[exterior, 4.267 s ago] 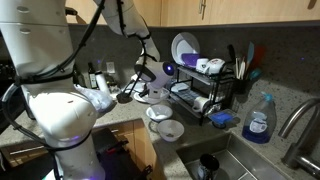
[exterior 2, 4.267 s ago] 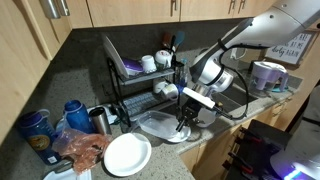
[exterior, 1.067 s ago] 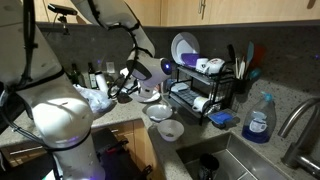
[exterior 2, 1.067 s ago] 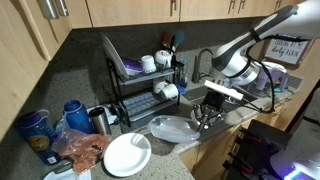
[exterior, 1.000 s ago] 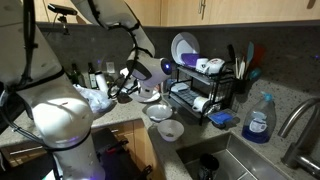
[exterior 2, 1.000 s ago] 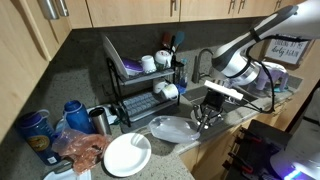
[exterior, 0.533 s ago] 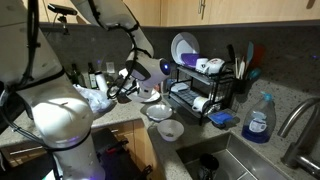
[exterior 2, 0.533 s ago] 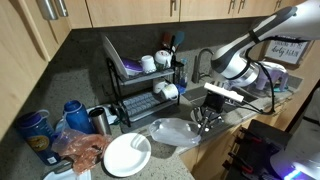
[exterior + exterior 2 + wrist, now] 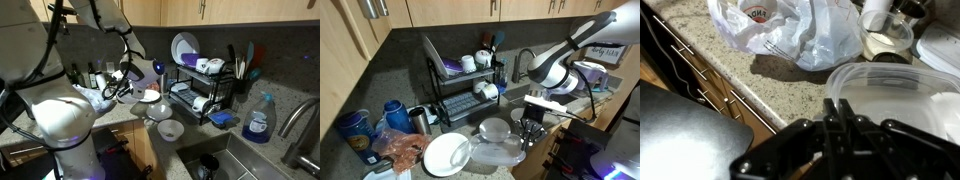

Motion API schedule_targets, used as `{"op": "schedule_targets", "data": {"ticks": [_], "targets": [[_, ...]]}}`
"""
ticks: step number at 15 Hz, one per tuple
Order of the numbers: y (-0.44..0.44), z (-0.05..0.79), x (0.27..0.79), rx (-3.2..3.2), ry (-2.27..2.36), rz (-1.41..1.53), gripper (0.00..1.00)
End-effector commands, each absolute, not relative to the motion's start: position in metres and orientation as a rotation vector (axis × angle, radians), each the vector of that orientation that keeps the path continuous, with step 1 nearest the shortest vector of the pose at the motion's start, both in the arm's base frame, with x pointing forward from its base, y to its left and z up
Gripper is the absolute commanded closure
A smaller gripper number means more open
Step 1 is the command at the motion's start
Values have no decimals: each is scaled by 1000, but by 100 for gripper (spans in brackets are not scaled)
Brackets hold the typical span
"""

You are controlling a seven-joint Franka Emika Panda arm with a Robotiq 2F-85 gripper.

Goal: Pick up the plastic bowl from the bottom compartment of the dish rack and put it on the countertop.

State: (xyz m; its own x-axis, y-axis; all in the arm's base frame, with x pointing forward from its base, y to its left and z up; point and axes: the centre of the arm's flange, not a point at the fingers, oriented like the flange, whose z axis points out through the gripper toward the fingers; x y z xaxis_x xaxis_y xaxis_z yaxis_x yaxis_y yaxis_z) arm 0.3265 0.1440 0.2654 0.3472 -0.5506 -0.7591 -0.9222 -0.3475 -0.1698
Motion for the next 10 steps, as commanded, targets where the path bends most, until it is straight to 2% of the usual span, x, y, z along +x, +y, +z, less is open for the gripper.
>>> {"op": "schedule_targets", "data": {"ticks": [1, 10], "targets": [[160, 259, 283, -2072, 1212, 829, 98], [174, 202, 265, -2169, 1125, 926, 98]]}}
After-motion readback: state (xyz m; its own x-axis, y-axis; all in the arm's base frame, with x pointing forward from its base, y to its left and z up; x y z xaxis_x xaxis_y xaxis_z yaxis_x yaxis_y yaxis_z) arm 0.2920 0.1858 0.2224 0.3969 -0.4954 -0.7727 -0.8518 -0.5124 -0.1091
